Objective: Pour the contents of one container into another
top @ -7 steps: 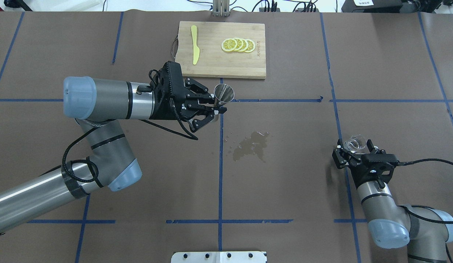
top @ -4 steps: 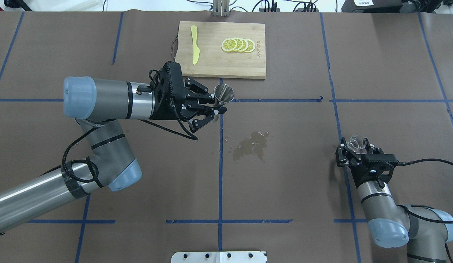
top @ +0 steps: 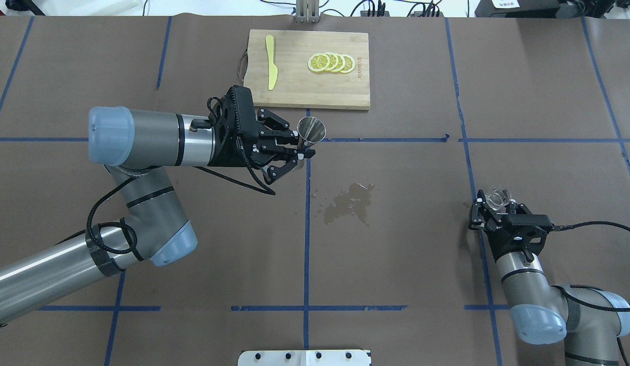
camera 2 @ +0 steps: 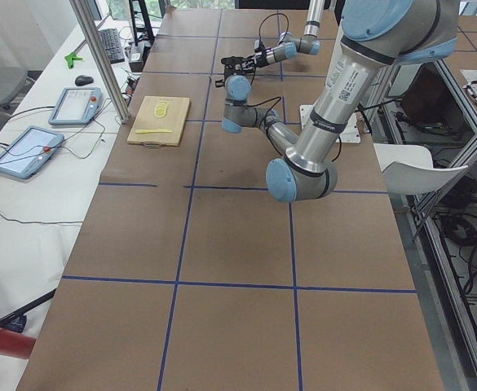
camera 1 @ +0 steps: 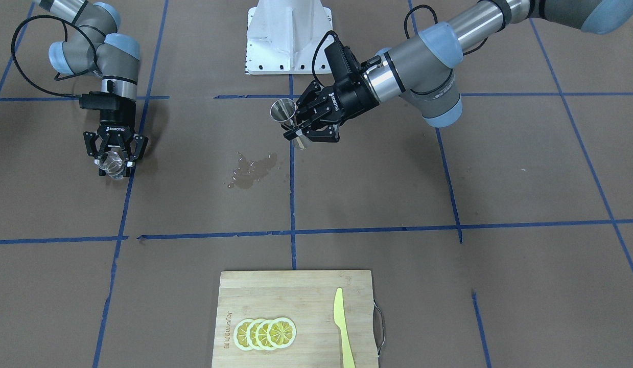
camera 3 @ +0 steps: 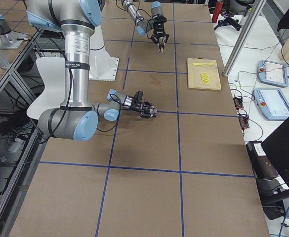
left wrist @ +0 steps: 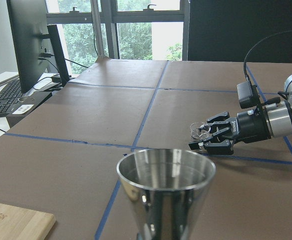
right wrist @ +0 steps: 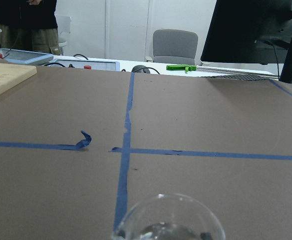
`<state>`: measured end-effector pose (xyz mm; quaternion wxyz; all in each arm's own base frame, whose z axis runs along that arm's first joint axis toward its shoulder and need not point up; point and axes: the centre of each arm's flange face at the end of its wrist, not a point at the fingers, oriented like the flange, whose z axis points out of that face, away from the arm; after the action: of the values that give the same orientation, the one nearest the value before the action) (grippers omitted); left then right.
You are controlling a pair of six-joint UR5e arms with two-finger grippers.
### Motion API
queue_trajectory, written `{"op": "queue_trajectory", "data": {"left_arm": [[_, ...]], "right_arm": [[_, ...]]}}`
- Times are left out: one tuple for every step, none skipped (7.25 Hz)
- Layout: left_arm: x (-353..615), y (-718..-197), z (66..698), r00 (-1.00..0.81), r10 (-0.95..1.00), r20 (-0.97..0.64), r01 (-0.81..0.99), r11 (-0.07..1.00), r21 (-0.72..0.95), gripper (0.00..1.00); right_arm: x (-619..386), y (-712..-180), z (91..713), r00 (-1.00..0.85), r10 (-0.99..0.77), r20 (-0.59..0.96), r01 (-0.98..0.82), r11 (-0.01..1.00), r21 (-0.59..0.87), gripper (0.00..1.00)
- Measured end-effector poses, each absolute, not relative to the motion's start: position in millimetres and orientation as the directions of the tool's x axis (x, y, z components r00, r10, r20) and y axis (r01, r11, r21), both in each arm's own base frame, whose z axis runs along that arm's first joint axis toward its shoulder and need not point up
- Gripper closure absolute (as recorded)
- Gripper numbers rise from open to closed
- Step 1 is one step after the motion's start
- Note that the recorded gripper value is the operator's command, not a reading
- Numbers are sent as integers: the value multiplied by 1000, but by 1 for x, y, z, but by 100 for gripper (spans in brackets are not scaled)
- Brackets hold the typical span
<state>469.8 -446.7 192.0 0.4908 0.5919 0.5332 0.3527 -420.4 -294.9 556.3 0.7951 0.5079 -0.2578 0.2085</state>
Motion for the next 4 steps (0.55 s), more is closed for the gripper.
{"op": "queue_trajectory", "data": {"left_arm": [[470, -447, 192, 183, 977, -106, 285, 51, 957, 100], [470, -447, 192, 183, 977, -106, 285, 51, 957, 100], [470, -447, 192, 183, 977, -106, 285, 51, 957, 100], [470, -447, 192, 183, 977, -106, 285, 50, 957, 100]], "right_arm": [[-420, -295, 554, 779, 70, 623, -596, 392, 701, 100], [-419, -296, 552, 776, 71, 627, -601, 388, 699, 100], [-417, -298, 548, 769, 73, 635, -609, 385, 694, 100], [-415, -300, 545, 755, 73, 652, -626, 377, 682, 100]]}}
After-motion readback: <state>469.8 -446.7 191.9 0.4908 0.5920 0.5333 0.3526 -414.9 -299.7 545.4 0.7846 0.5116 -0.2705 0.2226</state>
